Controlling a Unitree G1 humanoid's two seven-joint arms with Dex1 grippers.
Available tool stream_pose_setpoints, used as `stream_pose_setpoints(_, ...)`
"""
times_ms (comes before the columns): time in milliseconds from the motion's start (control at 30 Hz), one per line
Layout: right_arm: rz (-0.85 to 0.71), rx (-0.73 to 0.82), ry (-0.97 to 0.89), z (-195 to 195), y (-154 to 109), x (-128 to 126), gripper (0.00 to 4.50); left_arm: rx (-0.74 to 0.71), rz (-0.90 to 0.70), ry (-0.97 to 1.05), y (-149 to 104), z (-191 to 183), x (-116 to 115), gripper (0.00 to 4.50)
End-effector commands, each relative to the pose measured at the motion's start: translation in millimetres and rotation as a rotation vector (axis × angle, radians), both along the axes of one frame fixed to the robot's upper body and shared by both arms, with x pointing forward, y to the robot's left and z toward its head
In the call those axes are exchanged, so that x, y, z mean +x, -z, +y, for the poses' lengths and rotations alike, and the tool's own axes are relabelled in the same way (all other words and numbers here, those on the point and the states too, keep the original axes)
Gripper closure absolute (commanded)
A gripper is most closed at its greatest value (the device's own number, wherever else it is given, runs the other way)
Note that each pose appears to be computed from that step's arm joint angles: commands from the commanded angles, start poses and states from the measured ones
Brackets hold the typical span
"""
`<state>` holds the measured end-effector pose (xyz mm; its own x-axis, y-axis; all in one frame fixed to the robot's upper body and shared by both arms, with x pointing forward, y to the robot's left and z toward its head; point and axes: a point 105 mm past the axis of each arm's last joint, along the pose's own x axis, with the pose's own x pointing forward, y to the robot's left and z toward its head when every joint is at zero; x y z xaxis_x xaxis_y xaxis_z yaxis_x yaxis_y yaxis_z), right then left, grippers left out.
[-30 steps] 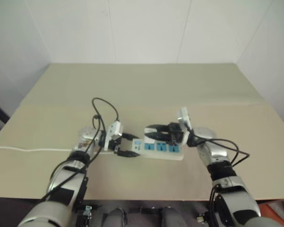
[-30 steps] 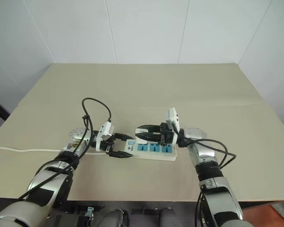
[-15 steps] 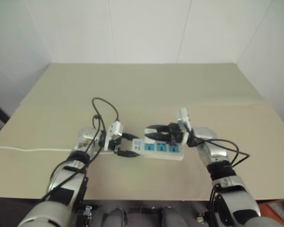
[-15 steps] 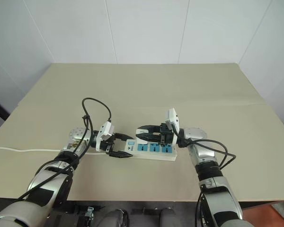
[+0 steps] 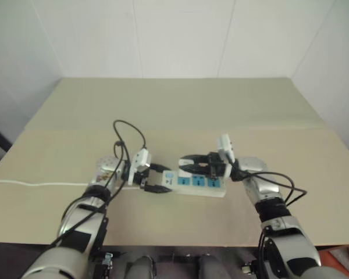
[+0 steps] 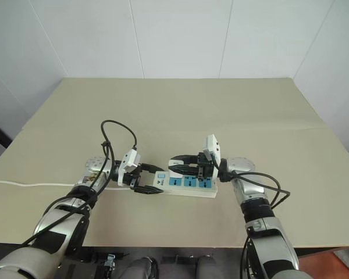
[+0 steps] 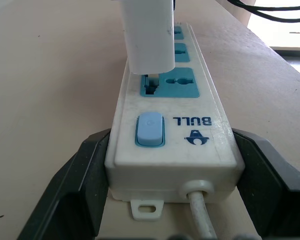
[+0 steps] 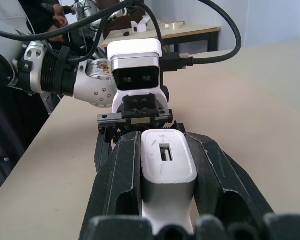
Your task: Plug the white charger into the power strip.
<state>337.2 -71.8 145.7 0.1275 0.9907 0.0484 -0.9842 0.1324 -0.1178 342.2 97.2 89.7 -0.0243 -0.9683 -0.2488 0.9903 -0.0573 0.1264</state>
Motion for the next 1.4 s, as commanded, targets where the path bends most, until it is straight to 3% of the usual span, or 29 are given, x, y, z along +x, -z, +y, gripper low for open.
stream_pose_setpoints(33,-0.049,-0.013,0.006,-2,-3,-1,3.36,0.014,0.002,0.016,-1,-2,0,1.22)
stream_pose_setpoints(900,-0.097,-0.057,-0.004,-1,15,-11,3.36,0.008,-0.003,0.014,-2,-3,1,1.22)
stream_pose_setpoints(1400,-0.061,-0.222,0.004,-1,46,-7,3.36,0.002,-0.006,0.009,-3,-1,1,1.22)
